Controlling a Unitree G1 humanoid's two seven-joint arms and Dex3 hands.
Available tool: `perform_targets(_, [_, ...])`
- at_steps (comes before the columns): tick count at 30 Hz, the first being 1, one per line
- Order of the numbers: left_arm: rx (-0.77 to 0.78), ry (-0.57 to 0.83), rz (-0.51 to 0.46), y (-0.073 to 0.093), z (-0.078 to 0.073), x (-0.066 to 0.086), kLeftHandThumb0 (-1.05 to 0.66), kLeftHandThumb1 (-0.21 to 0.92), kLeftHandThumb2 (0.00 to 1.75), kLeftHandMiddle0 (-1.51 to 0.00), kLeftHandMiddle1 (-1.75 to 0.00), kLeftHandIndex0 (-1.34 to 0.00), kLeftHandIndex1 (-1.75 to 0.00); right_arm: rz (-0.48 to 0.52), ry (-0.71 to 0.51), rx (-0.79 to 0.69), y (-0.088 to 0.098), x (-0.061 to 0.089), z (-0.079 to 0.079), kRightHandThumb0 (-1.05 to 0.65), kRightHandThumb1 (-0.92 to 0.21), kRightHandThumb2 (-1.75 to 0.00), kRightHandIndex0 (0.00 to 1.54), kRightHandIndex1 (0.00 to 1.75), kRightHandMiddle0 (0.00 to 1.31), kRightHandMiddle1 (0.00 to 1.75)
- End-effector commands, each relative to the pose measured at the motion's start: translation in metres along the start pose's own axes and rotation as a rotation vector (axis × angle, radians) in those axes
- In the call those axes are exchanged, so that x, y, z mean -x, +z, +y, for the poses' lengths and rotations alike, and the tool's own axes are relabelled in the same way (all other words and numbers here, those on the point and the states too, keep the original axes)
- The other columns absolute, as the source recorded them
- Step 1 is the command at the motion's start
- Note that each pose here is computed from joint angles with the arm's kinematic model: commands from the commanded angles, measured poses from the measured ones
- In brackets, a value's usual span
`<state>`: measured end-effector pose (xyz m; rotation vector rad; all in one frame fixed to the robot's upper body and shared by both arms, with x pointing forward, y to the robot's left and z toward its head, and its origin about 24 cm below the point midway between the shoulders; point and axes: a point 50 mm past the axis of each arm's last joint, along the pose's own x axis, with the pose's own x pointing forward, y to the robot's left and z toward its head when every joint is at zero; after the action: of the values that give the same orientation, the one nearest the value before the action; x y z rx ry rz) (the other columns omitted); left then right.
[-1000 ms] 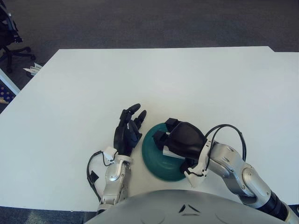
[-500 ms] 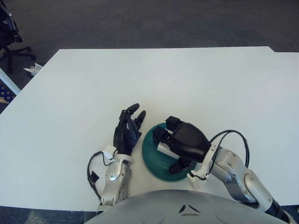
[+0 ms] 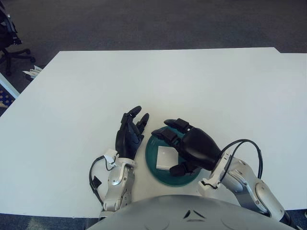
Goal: Put the charger into the plate.
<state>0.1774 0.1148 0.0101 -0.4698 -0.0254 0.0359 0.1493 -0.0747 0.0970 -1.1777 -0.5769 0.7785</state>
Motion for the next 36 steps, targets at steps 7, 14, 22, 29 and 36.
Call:
perform_targets(7, [0.065,0.028,0.04,-0.009,-0.01,0.004,-0.91,0.92,0.94,-0.6,-0.06,-0.19,-0.9,0.016,-0.062,0.015,-0.001,0.0,-0.002,-1.05,-0.92,-1.13,0.06,0.0,0.0,0.2])
perform_targets(14, [0.093,0.014,0.054,-0.01,-0.01,0.004,-0.91,0.92,0.93,-0.58,-0.05,-0.17,-0.89,0.039,-0.077,0.036,-0.003,-0.002,-0.004,-1.05,-0.92,-1.13,0.06,0.0,0.0,0.2])
perform_targets(22, [0.076,0.017,0.052,-0.012,-0.005,0.003,-0.89,0.92,0.97,-0.52,-0.01,-0.09,-0.85,0.108,-0.086,-0.014,-0.017,0.0,-0.009,-1.05,-0.92,-1.09,0.08,0.01,0.0,0.19])
perform_targets(29, [0.053,0.0,0.03,-0.012,-0.002,0.0,-0.9,0.92,0.93,-0.54,-0.03,-0.14,-0.88,0.276,-0.114,-0.188,-0.052,-0.006,-0.015,-1.04,-0.92,-1.03,0.13,0.02,0.0,0.24])
perform_targets(36, [-0.101,-0.076,-0.015,-0.014,0.002,-0.002,-0.94,0.92,0.91,-0.54,-0.02,-0.17,-0.9,0.405,-0.318,-0.687,-0.08,0.005,-0.018,-1.04,-0.92,-1.03,0.16,0.02,0.0,0.25])
